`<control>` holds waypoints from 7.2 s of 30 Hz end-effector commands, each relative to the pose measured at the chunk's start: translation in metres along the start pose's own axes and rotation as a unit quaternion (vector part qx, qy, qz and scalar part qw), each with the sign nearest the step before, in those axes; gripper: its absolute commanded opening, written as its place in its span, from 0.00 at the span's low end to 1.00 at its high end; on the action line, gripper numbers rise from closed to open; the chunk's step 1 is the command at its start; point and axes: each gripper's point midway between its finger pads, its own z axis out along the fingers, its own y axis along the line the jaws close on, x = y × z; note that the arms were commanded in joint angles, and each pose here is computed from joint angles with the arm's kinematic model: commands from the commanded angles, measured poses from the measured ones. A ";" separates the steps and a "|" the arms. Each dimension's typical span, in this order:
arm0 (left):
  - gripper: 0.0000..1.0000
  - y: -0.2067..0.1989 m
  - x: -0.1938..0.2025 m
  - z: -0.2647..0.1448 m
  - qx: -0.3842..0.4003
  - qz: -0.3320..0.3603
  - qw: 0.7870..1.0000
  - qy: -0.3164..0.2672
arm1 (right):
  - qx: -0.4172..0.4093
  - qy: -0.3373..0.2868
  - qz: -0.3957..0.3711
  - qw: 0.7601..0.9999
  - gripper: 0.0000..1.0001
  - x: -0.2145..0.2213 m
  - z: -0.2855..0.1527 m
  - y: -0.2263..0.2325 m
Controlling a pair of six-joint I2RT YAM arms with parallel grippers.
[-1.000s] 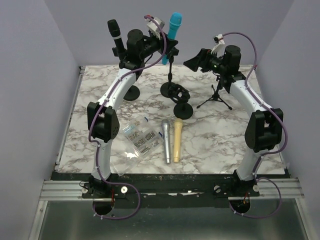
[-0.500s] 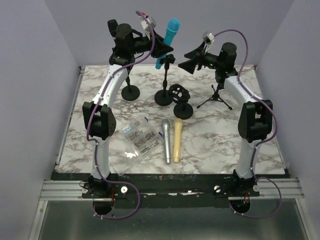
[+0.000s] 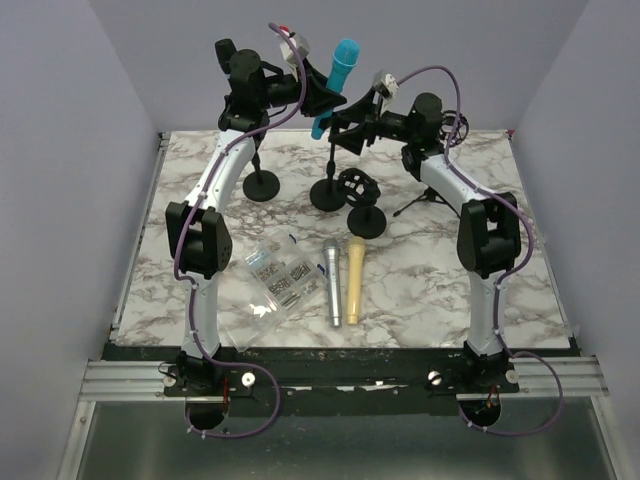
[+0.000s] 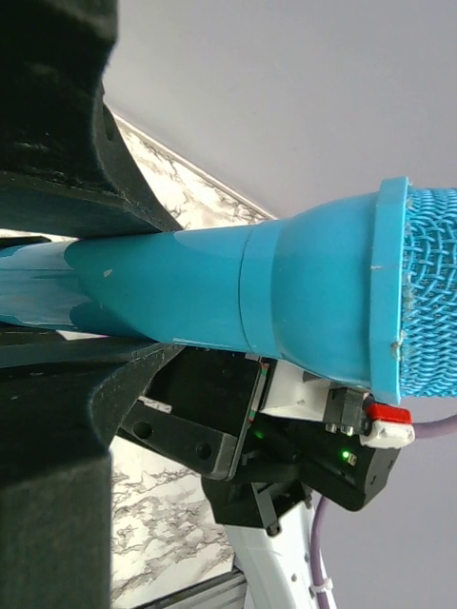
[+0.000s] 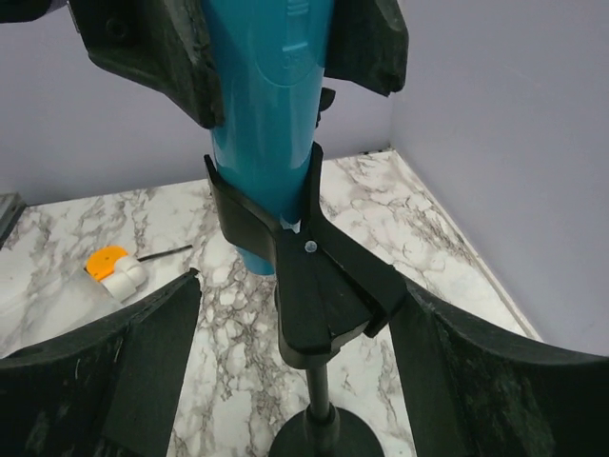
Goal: Remove the microphone from the stand
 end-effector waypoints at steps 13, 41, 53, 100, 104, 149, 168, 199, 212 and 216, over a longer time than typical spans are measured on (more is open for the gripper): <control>0.00 -0.008 -0.002 -0.003 0.029 0.005 1.000 -0.003 | -0.034 -0.026 -0.015 0.999 0.55 -0.003 0.005 0.000; 0.00 -0.014 -0.014 -0.006 0.041 -0.009 0.999 -0.006 | -0.002 0.013 0.003 1.000 0.63 0.018 0.002 -0.016; 0.00 -0.009 0.000 -0.009 0.042 -0.023 0.999 0.004 | -0.044 -0.013 -0.002 0.999 0.76 -0.011 -0.018 -0.005; 0.00 -0.008 0.003 -0.009 0.041 -0.033 0.999 0.007 | -0.064 -0.019 0.004 0.998 0.61 -0.020 -0.002 0.007; 0.00 -0.008 0.003 -0.009 0.042 -0.033 0.999 0.006 | -0.067 -0.016 0.007 0.998 0.59 -0.017 -0.002 0.006; 0.00 -0.011 0.004 -0.008 0.054 -0.046 0.997 0.006 | -0.059 -0.003 0.018 0.998 0.02 -0.001 0.008 -0.004; 0.00 -0.030 -0.108 -0.060 -0.124 -0.045 0.991 -0.032 | 0.003 0.009 0.027 1.000 0.01 0.019 0.006 -0.026; 0.00 -0.240 0.151 -0.128 -0.323 -0.416 0.846 0.076 | 0.410 0.029 0.177 0.894 1.00 -0.081 -0.091 -0.032; 0.00 -0.292 0.258 -0.020 -0.344 -0.501 0.778 0.157 | 0.451 -0.005 0.194 0.871 1.00 -0.117 -0.155 0.065; 0.00 -0.284 0.276 0.010 -0.375 -0.475 0.778 0.171 | 0.456 -0.034 0.168 0.873 1.00 -0.138 -0.170 0.089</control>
